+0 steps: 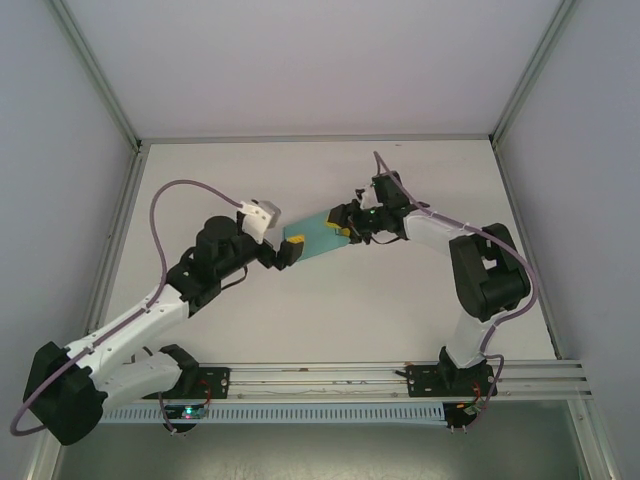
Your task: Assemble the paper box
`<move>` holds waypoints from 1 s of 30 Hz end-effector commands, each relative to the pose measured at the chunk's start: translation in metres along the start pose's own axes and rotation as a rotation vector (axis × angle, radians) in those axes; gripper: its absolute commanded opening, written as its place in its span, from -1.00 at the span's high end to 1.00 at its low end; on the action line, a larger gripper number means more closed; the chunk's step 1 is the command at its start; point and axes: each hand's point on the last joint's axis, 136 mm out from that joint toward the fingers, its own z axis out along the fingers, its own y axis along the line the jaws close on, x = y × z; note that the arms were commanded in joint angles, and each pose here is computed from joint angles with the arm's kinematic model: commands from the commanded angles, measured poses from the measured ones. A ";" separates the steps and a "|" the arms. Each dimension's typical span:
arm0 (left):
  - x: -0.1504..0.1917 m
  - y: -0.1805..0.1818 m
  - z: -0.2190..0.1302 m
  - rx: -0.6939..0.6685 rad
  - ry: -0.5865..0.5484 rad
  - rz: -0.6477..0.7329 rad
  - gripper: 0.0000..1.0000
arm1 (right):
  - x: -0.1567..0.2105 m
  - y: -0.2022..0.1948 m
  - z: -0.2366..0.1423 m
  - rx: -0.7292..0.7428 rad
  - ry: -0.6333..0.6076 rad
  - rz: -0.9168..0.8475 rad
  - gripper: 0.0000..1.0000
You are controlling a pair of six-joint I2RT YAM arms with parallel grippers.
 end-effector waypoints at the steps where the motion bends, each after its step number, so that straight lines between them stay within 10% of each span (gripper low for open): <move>1: 0.039 -0.012 0.003 0.012 0.243 0.287 -1.00 | 0.031 -0.010 -0.010 0.017 0.183 0.295 0.33; 18: 0.084 -0.032 0.037 0.126 0.462 0.494 -0.98 | 0.043 0.019 -0.033 -0.020 0.216 0.388 0.31; 30: 0.075 -0.013 0.051 0.015 0.442 0.555 -0.20 | 0.061 0.027 -0.031 -0.042 0.268 0.386 0.27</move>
